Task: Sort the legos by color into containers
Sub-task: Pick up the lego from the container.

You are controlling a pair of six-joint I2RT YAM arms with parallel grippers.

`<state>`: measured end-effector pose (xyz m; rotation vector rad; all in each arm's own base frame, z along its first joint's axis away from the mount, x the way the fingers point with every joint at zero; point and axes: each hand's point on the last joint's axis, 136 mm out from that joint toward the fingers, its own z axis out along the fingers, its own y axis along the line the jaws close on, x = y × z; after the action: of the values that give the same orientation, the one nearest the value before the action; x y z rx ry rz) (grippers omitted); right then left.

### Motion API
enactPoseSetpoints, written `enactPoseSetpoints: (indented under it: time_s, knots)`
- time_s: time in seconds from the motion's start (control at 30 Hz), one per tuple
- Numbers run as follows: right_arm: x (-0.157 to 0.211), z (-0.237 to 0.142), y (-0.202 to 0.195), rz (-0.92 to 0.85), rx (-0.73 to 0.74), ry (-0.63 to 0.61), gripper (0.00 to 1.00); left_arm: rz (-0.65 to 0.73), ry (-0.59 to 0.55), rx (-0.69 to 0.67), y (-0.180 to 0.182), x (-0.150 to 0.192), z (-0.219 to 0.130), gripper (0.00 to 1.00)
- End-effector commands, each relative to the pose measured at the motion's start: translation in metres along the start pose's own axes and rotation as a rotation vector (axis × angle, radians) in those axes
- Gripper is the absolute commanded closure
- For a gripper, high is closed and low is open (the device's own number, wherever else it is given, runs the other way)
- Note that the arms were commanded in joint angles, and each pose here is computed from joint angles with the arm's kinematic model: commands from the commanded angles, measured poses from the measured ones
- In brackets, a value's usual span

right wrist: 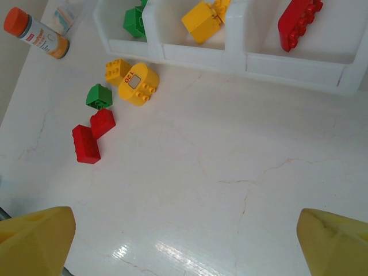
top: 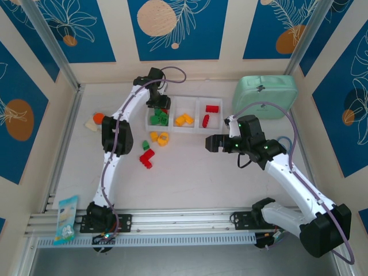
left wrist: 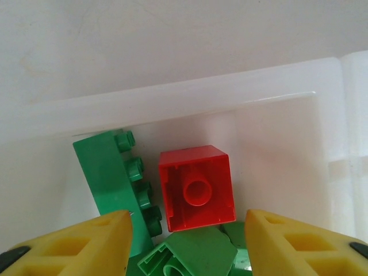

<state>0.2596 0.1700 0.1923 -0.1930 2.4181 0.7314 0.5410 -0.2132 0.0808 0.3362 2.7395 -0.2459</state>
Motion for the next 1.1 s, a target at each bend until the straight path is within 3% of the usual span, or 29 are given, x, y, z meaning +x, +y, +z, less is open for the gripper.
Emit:
enactPoseSetpoints:
  time_s: [0.0,0.23,0.37,0.73,1.07]
  knots:
    - [-0.007,0.0,0.008,0.0,0.01,0.004,0.01,0.036,0.111,0.029,-0.001,0.027,0.024,0.46]
    - [-0.01,0.012,0.019,-0.03,0.027,0.038,0.01,0.092,0.069,-0.039,0.004,0.018,0.024,0.46]
    - [-0.011,0.014,0.023,-0.047,0.041,0.042,0.01,0.132,0.049,0.002,-0.008,0.013,0.028,0.45]
    - [-0.01,0.014,0.023,-0.029,0.06,0.048,0.01,0.052,0.108,0.123,-0.024,0.029,0.056,0.49]
    - [-0.015,0.01,0.028,-0.027,0.067,0.039,0.01,0.034,0.16,0.053,-0.013,0.044,0.065,0.57]
